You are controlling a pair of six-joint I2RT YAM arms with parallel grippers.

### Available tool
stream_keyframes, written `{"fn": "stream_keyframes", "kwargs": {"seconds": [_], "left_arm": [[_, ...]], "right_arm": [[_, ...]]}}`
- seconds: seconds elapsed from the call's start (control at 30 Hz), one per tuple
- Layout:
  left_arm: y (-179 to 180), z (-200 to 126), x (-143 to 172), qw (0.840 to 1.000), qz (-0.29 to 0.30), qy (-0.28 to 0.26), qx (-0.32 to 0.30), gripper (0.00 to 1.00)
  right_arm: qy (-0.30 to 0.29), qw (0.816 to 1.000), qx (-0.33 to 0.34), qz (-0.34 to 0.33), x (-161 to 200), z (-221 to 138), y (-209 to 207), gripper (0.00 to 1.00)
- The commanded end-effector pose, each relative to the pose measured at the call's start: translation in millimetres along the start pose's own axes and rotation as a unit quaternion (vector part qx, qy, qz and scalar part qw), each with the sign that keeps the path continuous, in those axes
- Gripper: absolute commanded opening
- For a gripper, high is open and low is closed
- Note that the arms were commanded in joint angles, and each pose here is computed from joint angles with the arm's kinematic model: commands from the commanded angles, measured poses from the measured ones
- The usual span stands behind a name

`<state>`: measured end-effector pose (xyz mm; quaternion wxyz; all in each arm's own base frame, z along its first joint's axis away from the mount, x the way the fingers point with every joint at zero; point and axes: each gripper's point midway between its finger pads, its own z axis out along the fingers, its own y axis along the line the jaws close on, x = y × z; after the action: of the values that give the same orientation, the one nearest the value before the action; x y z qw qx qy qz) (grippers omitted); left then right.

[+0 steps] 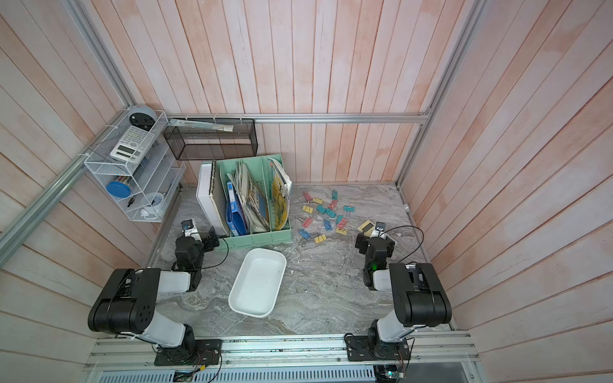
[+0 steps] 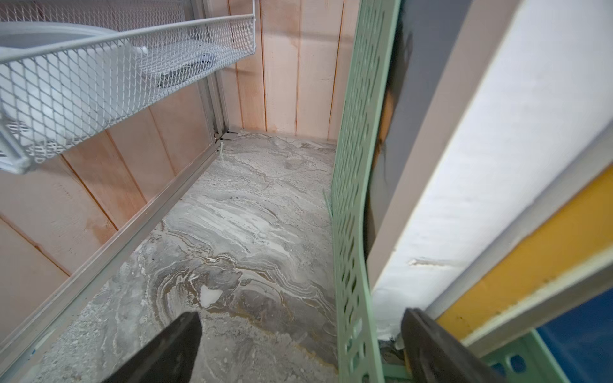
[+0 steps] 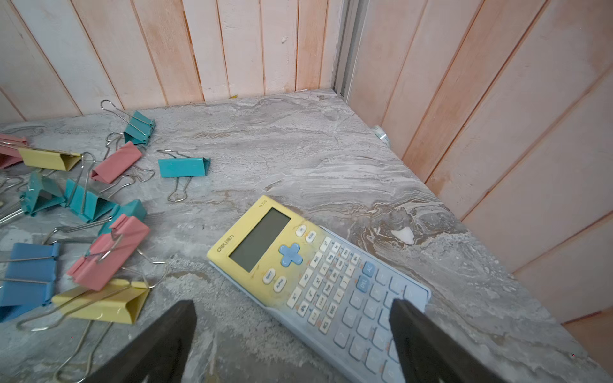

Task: Put the binder clips in the storage box
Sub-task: Adjust the storage box at the center of the board.

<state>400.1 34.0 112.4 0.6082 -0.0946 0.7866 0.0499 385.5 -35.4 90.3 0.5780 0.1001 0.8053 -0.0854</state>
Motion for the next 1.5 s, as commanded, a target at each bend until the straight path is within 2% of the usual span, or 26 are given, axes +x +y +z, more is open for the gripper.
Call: {"fn": "stream_keyframes", "kwargs": {"seconds": [0.0,0.67,0.7,0.8,0.9,0.97,1.1,1.17,1.23,1.33,1.4,1.47], "left_arm": [[1.3,0.4,1.3,1.0,0.007,0.0,-0.006,1.0],[2.2,-0.3,1.5,1.0,0.006,-0.001,-0.008,1.0],[4.1,-2.4,0.5,1.0,0.004,-0.007,-0.012,1.0],[22.4,-31.3,-17.1,0.996,-0.024,-0.071,-0.053,1.0],[33.7,-64.5,-44.1,0.989,-0.042,-0.115,-0.08,1.0],[32.9,-84.9,-67.5,0.984,-0.085,-0.135,-0.076,1.0],[14.7,-121.7,-100.4,0.973,-0.193,-0.126,-0.029,1.0],[-3.0,-135.5,-108.7,0.96,-0.255,-0.115,0.009,1.0],[-33.9,-140.6,-110.9,0.958,-0.267,-0.081,0.065,1.0],[-90.7,-142.4,-99.0,0.964,-0.226,0.004,0.139,1.0],[-127.7,-145.9,-85.2,0.969,-0.161,0.059,0.18,1.0],[-153.2,-149.4,-70.3,0.974,-0.071,0.095,0.191,1.0]], "right_arm": [[-0.011,1.0,-0.003,0.005,-6.4,0.5,0.8,0.98],[-0.014,1.0,-0.003,0.006,-8.5,0.4,0.9,0.98],[-0.019,1.0,-0.004,0.007,-13.2,-1.4,1.2,0.98],[-0.03,0.999,-0.01,-0.006,-47.1,-25.3,3.6,0.98],[-0.062,0.994,-0.029,0.082,-96.6,-60.8,0.8,0.98],[-0.063,0.987,-0.085,0.125,-122.9,-86.6,13.7,0.98],[-0.008,0.963,-0.166,0.212,-138.2,-123.0,44.1,0.96],[0.05,0.952,-0.21,0.216,-129.3,-140.0,75.9,0.95],[0.107,0.944,-0.247,0.19,-111.4,-158.7,112.7,0.94],[0.183,0.933,-0.289,0.108,-67.4,-196.6,173.1,0.94],[0.218,0.927,-0.3,0.047,-35.2,-222.0,202.8,0.94],[0.249,0.921,-0.301,-0.006,-2.8,-245.6,226.1,0.94]]}}
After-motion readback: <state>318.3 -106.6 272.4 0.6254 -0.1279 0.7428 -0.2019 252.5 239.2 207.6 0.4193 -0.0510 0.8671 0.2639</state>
